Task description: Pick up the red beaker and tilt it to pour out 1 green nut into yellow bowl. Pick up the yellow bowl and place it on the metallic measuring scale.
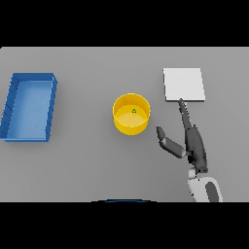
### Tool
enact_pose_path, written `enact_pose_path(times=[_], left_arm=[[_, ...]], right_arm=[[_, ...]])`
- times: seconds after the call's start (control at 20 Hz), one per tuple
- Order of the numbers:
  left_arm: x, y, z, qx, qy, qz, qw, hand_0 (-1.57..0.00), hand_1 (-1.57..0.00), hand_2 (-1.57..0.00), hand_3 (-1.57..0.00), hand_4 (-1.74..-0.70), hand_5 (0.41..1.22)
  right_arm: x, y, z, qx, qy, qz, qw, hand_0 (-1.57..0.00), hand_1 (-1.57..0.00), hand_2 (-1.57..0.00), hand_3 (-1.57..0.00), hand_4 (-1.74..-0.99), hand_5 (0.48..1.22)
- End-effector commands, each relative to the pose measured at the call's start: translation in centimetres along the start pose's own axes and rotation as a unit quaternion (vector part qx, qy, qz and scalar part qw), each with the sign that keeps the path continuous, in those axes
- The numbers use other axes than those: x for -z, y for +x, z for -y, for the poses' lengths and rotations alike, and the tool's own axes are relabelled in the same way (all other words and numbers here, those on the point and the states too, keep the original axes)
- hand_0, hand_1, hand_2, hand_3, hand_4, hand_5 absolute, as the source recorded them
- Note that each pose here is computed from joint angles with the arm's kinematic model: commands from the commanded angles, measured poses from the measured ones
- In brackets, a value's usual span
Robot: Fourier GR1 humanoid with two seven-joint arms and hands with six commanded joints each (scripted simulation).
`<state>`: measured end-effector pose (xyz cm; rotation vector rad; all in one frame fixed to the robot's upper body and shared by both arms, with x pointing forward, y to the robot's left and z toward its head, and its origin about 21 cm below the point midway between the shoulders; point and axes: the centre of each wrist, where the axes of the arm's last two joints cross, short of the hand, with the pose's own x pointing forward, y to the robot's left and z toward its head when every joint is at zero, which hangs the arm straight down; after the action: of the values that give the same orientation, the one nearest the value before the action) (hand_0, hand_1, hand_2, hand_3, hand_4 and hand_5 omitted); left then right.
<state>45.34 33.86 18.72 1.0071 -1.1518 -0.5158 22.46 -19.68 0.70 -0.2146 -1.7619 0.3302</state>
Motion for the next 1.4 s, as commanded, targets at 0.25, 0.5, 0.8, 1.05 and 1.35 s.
enact_pose_path(times=[0.25, 0.5, 0.8, 1.05, 1.35], left_arm=[[-3.0, -3.7, 3.1, -0.085, 0.000, -0.052, 0.995, -1.57, -1.57, -1.57, -1.45, -1.74, 1.221], [-5.5, -5.8, 5.2, -0.126, 0.005, -0.062, 0.990, -1.57, -1.57, -1.57, -1.48, -1.74, 1.221], [-7.8, -6.9, 7.6, -0.159, -0.007, -0.086, 0.984, -1.57, -1.57, -1.57, -1.55, -1.74, 1.123], [-9.1, -7.8, 8.1, -0.121, -0.010, -0.084, 0.989, -1.57, -1.57, -1.57, -1.56, -1.54, 0.892], [-10.1, -8.5, 7.8, -0.107, -0.035, -0.081, 0.990, -0.97, -0.80, -0.82, -0.77, -0.96, 0.696]], right_arm=[[-0.1, -0.1, 0.1, -0.008, 0.004, -0.006, 1.000, 0.00, 0.00, 0.00, 0.00, -1.026, 0.648], [-0.3, -0.7, 0.3, 0.000, 0.006, -0.007, 1.000, 0.00, 0.00, 0.00, 0.00, -1.014, 0.648], [-0.7, -1.0, 0.0, 0.001, 0.005, 0.001, 1.000, 0.00, 0.00, 0.00, 0.00, -1.010, 0.650], [-0.6, -0.8, 0.4, -0.007, 0.006, -0.003, 1.000, 0.00, 0.00, 0.00, 0.00, -1.021, 0.636], [-0.6, -0.8, 0.4, 0.005, 0.003, -0.001, 1.000, 0.00, 0.00, 0.00, 0.00, -1.004, 0.635]])
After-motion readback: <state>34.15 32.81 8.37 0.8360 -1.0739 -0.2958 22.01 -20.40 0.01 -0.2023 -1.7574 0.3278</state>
